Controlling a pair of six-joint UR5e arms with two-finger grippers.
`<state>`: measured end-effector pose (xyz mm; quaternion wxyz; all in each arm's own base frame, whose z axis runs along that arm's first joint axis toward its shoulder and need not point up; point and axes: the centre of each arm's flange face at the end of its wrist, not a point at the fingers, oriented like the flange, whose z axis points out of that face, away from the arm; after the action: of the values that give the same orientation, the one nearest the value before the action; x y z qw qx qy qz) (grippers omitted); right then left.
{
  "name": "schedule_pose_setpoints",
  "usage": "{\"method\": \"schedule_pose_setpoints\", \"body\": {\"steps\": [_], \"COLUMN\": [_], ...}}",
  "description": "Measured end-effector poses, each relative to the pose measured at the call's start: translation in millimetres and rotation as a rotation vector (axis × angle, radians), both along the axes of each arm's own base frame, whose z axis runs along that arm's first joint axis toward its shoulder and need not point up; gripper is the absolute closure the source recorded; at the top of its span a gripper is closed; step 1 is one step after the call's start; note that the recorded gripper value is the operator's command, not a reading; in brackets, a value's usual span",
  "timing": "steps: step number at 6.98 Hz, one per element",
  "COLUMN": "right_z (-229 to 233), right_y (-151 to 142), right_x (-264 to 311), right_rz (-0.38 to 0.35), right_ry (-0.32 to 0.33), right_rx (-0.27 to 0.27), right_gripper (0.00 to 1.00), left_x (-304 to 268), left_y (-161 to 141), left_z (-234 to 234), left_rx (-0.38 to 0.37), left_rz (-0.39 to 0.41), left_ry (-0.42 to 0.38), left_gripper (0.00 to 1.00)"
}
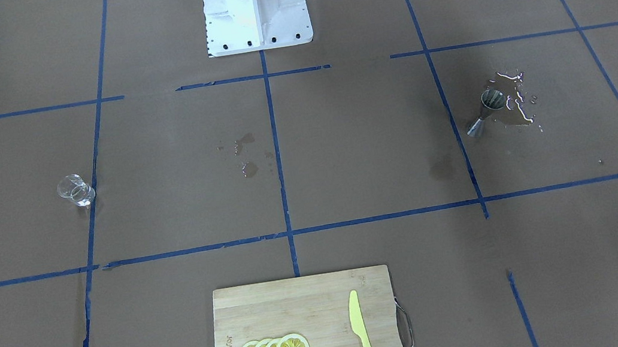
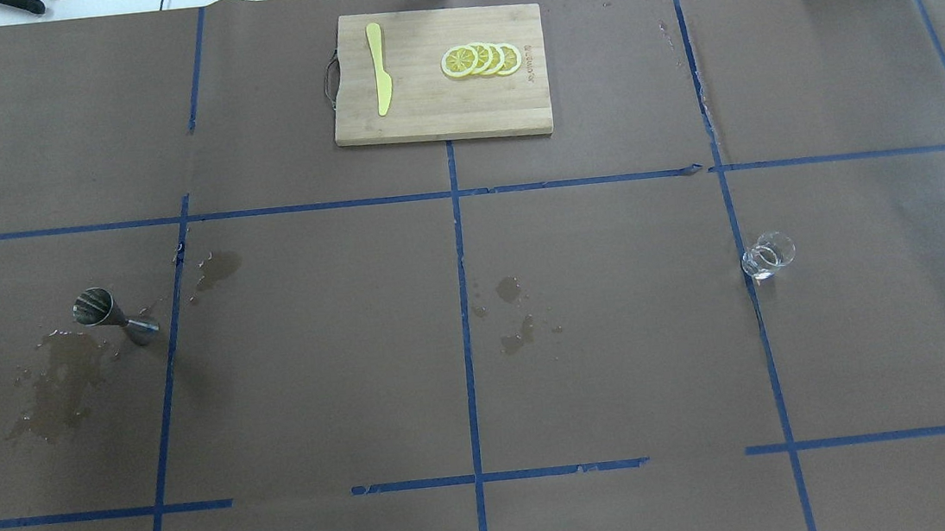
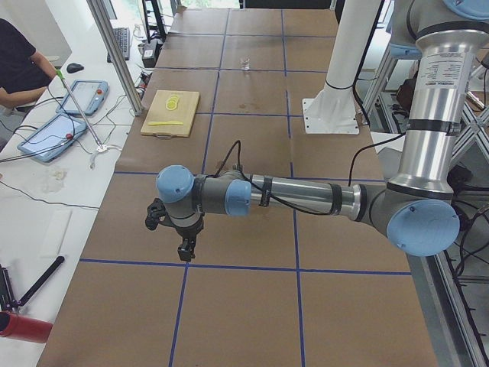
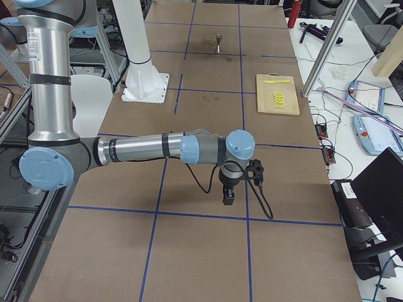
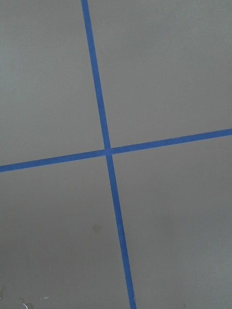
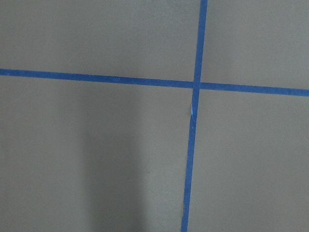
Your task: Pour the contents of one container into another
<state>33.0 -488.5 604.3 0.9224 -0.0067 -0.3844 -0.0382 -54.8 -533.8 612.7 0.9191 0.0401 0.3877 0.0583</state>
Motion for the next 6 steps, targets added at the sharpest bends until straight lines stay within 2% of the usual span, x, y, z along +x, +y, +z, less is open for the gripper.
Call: {"method": "schedule_pose_setpoints", "body": {"steps": [4,6], "right_z": [-0.6,-5.1], "right_y": [-2.4,-4.4], "right_x": [-1.9,-2.7], "right_rz": [-0.003,-0.005], "right_ry": [-0.004,-0.006], "right_rx": [0.002,0.036], "right_gripper": [0.00,0.00], "left_x": [-0.6,0.4], "left_y": [6.4,-0.2], "left_z": [-43.8,-61.3], "left_rx": [0.088,0.126], "left_rz": [-0.001,-0.002], "left_ry": [-0.007,-0.008], "left_gripper": [0.00,0.00]}}
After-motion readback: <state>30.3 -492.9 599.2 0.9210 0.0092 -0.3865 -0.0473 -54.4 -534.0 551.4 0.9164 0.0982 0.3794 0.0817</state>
